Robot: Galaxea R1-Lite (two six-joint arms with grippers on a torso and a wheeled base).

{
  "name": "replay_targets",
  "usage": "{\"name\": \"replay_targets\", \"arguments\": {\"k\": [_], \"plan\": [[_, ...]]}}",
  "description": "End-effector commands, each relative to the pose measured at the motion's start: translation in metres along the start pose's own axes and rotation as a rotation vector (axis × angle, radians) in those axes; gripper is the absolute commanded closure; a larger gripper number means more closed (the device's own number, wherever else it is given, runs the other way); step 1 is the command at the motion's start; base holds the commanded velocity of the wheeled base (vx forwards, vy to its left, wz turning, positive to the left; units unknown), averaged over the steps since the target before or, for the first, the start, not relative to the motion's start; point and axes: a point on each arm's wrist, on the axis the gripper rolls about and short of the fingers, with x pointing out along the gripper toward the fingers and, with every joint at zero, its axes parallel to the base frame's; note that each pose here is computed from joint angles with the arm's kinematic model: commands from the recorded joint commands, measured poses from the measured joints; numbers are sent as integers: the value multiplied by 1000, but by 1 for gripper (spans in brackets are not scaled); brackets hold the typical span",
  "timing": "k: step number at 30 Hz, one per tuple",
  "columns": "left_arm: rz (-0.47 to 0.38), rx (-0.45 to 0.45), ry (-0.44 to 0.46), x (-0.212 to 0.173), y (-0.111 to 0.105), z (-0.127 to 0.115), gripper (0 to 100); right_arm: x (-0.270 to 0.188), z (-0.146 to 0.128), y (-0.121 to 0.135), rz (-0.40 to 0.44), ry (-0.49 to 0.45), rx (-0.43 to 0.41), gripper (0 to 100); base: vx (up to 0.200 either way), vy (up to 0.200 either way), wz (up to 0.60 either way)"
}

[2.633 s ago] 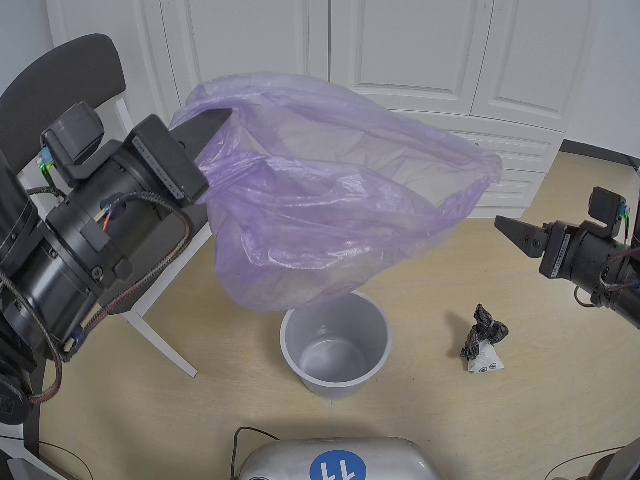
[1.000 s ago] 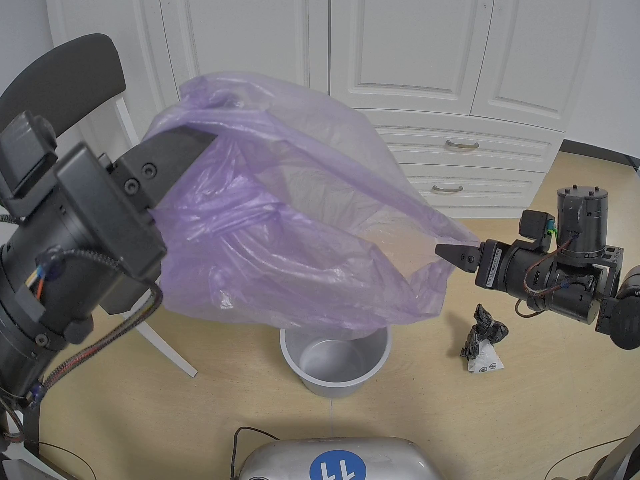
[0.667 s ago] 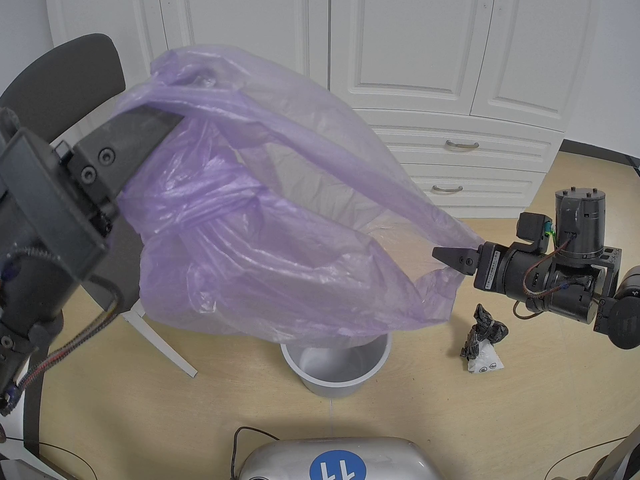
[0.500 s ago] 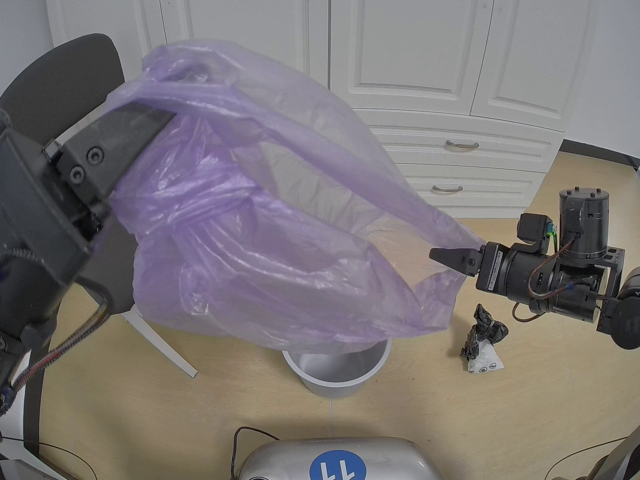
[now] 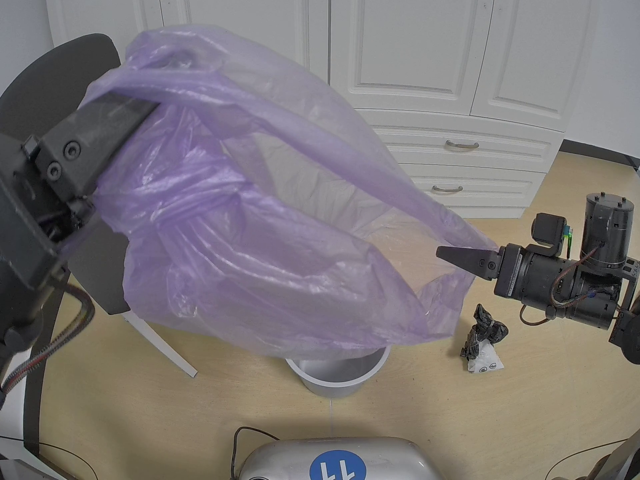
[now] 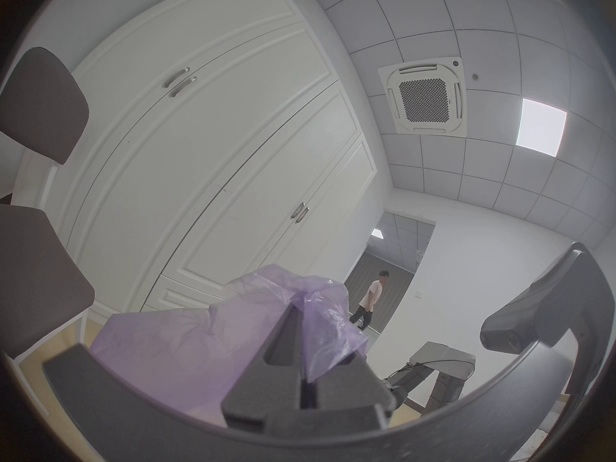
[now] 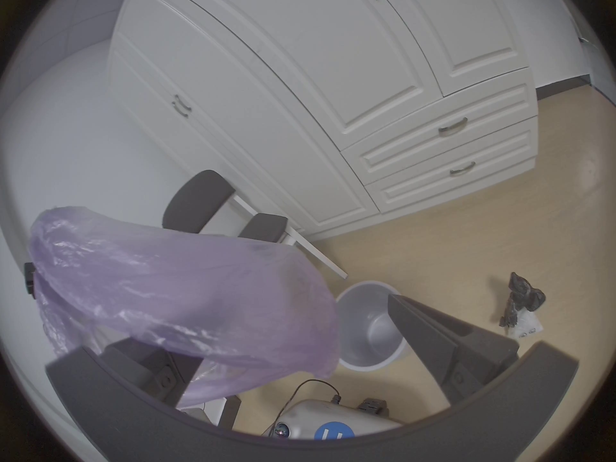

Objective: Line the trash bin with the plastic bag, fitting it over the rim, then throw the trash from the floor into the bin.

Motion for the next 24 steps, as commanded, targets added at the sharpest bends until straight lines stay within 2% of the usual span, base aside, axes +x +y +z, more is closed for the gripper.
{"name": "replay_targets", "arguments": {"k": [1,11,15,19,24], "plan": [[-11,-6,-13,-3,-2,4,100,-4,-7,-3,30,4,-3,0,0,0,0],[-56,-17,-23,-11,-7,10,100,-7,-7,-6,34,-17,-10,0,0,0,0],[-55,-15,-22,-11,-7,10,100,-9,-13,-7,83,-38,-22,0,0,0,0],[-56,-15,-20,-11,-7,10,100,-9,-20,-9,189,-63,-40,0,0,0,0],[-56,-15,-18,-11,-6,9,100,-2,-23,-13,202,-71,-39,0,0,0,0]]}}
